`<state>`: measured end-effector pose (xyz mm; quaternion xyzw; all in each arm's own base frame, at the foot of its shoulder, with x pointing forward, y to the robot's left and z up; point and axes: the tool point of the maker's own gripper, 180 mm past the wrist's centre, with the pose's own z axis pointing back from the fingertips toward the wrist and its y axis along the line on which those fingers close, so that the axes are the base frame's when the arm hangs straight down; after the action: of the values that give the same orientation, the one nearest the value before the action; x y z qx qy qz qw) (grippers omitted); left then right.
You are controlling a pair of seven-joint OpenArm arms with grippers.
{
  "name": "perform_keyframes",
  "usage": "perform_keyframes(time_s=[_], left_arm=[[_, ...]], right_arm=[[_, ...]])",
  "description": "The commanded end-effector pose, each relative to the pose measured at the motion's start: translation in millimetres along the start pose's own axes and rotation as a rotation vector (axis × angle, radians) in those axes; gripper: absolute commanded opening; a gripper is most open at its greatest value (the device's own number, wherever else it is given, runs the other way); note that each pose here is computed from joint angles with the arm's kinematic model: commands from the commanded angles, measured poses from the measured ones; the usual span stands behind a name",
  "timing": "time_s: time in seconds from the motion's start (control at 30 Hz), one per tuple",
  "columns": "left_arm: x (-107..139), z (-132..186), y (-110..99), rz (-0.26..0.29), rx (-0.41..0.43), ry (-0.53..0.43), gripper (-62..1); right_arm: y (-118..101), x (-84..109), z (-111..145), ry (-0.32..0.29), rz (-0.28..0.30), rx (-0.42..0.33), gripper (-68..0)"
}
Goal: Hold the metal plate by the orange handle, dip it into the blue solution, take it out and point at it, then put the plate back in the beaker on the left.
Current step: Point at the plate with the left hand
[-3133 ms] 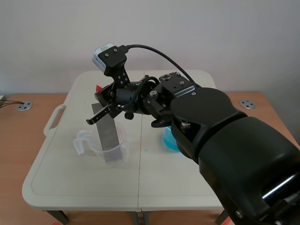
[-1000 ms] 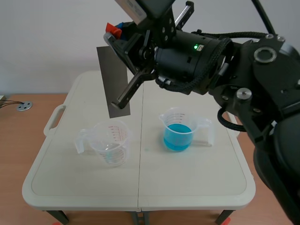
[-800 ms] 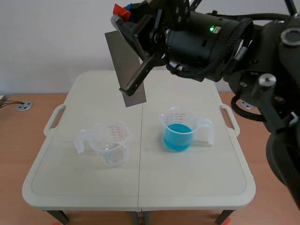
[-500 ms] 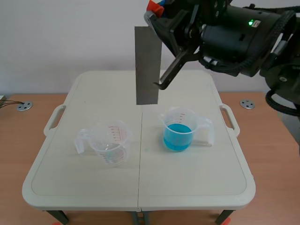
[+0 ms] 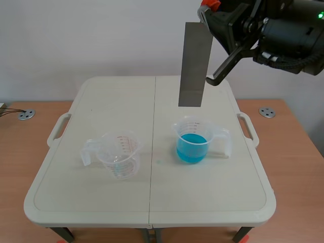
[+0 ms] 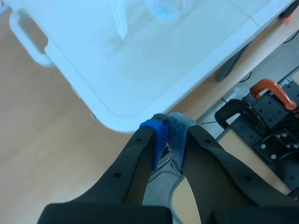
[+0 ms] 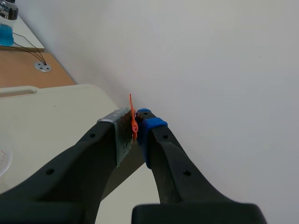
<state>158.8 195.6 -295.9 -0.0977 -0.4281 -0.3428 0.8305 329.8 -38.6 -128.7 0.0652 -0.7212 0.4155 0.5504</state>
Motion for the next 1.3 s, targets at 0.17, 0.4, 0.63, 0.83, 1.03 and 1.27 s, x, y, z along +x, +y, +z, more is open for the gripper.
perform_keyframes(time_s=[0.17, 0.4, 0.63, 0.83, 1.03, 1.27], left_arm=[[42.3, -13.6, 16.1, -0.044, 0.008, -0.133, -59.4], [84.7, -36.5, 14.0, -0.091, -0.024, -0.263, -59.4], [120.9, -63.1, 5.1, -0.162, -0.072, -0.322, -59.4], [148.5, -85.9, 0.7, -0.211, -0.098, -0.357, -59.5], [167.3, -114.6, 5.6, -0.204, -0.096, -0.383, -59.4], [174.9, -153.2, 1.2, -0.225, -0.126, -0.368, -59.4]], right_arm=[[-2.7, -22.5, -4.1, 0.03, -0.052, -0.001, -66.2], [-7.8, -31.6, -6.9, 0.034, -0.059, 0.0, -66.2], [-8.7, -30.6, -7.1, 0.028, -0.057, 0.0, -66.2], [-8.7, -30.4, -7.1, 0.027, -0.057, 0.0, -66.2], [-8.7, -30.2, -7.1, 0.026, -0.057, 0.0, -66.2], [-8.6, -30.3, -7.1, 0.026, -0.057, 0.0, -66.2]])
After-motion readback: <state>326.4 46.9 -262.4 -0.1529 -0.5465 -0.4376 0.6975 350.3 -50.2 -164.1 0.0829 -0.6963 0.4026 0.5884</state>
